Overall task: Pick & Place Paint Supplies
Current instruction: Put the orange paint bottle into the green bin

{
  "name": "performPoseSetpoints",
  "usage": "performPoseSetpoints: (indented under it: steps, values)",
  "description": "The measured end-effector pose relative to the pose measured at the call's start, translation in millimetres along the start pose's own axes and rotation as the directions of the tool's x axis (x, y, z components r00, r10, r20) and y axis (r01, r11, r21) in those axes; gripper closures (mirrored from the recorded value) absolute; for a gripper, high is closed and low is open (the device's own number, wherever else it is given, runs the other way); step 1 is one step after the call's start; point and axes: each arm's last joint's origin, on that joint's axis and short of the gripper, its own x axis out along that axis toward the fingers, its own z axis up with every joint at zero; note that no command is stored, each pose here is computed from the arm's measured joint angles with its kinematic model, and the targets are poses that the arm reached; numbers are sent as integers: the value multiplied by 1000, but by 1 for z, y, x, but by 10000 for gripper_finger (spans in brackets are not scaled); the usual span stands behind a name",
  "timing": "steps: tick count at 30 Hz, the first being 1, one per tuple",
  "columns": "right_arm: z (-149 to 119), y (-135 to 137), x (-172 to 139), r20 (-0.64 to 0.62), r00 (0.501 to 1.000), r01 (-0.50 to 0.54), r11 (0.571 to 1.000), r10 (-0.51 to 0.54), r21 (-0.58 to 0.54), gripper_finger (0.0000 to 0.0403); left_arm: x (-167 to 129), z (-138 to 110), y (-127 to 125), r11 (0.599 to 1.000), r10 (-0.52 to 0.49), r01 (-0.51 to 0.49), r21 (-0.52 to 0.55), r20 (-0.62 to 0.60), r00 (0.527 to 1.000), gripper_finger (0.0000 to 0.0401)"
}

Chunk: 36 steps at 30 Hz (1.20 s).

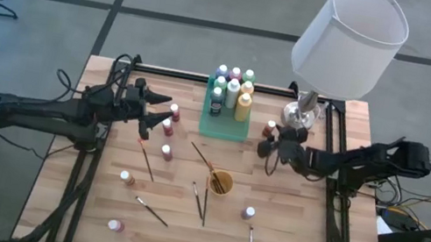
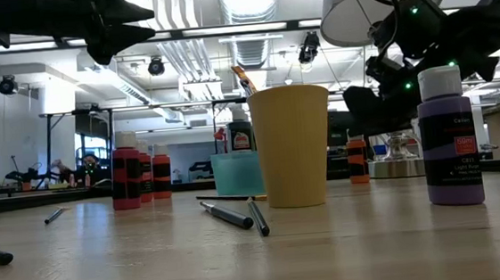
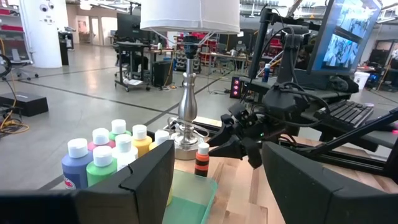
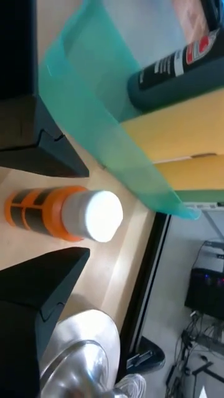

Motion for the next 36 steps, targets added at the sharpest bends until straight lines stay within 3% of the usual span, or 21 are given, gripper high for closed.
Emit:
performPoseSetpoints:
  steps: [18,28,36]
  values:
    - [7,-7,12,-17,999,-27,998,28,53,252,0,0,0,1000,0,0,0,0,1000,153]
    - [7,-7,12,-17,999,-29,998,30,49,296,0,0,0,1000,0,0,0,0,1000,153]
    - [8,-7,11,-18,999,-37,998,38,53,294,0,0,0,1000,0,0,0,0,1000,153]
